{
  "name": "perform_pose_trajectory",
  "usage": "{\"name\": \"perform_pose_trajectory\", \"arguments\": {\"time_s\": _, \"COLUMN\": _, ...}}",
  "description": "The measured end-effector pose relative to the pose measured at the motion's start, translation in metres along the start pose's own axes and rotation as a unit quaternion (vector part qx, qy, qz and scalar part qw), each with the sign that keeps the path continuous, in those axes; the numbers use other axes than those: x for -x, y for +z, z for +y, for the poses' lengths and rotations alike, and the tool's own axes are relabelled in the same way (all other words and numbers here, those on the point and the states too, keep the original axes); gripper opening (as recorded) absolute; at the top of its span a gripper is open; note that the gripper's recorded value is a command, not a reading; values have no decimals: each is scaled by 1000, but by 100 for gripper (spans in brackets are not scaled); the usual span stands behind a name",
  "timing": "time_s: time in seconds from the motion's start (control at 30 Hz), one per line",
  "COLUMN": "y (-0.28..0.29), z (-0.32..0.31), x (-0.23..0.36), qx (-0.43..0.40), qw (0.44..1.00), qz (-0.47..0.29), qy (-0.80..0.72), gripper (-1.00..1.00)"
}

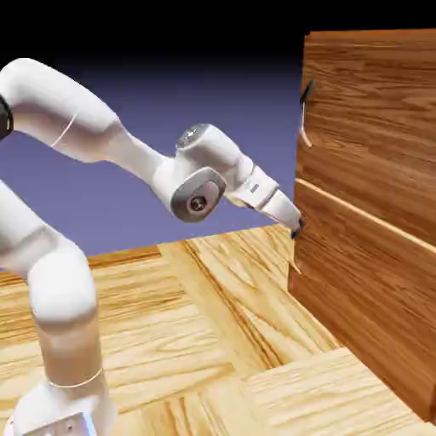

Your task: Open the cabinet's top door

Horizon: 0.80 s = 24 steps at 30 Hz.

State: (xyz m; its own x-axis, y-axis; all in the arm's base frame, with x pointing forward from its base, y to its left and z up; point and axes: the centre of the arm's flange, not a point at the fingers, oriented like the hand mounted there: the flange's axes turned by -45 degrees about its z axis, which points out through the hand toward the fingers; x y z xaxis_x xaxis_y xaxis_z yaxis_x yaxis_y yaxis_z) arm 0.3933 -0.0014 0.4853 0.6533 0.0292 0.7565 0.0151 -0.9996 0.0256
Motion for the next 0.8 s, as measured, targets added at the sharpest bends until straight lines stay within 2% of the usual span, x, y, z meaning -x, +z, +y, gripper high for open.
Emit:
{"name": "perform_pose_trajectory", "arguments": {"time_s": 0.4, "y": -71, "z": 8, "x": -80, "qx": 29, "qw": 990, "qz": 131, "qy": 34, "gripper": 0}}
{"name": "perform_pose_trajectory", "arguments": {"time_s": 0.8, "y": -121, "z": -24, "x": -126, "qx": 43, "qw": 968, "qz": 242, "qy": 42, "gripper": 0}}
